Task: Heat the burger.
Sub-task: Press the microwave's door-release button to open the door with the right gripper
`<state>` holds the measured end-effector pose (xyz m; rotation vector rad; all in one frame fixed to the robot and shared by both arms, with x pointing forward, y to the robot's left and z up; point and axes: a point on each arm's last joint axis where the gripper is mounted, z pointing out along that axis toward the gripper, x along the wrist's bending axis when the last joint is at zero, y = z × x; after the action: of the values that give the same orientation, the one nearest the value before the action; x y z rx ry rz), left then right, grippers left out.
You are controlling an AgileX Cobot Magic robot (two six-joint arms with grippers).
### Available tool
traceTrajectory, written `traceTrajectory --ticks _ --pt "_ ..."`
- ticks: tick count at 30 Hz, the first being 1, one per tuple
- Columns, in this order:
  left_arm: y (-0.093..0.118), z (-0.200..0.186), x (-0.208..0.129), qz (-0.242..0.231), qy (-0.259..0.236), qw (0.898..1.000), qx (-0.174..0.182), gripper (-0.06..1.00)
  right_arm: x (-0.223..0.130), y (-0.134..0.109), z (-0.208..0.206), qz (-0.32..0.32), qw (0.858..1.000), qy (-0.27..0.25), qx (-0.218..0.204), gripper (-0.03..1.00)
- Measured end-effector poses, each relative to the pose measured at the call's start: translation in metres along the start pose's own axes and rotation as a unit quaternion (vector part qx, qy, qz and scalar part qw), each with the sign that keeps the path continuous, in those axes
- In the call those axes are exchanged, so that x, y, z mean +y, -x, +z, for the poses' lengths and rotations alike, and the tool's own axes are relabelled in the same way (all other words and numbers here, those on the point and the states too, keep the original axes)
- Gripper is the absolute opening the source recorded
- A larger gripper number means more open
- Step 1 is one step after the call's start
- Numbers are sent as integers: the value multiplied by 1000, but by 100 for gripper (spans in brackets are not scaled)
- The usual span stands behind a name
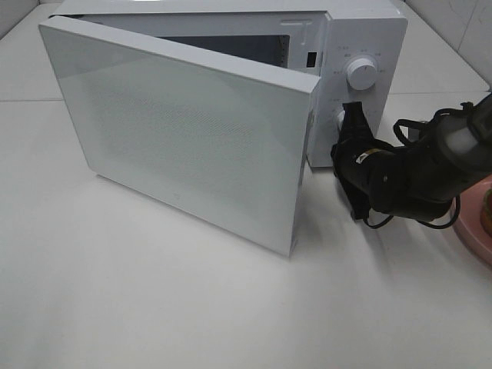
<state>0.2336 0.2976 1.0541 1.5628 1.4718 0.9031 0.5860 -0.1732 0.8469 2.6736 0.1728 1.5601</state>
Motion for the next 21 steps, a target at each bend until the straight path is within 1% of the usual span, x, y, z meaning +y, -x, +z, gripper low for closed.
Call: traceTrajectory --ticks 5,9,21 --pt "0 0 0 0 0 1000 0 99 -1 -1 0 4 1000 -2 -5 2" --pt "0 0 0 0 0 1000 0 99 0 -3 -1 10 1000 -6 -16 2" --pt "0 0 0 0 0 1000 0 99 4 -5 -6 4 1000 -7 -11 2"
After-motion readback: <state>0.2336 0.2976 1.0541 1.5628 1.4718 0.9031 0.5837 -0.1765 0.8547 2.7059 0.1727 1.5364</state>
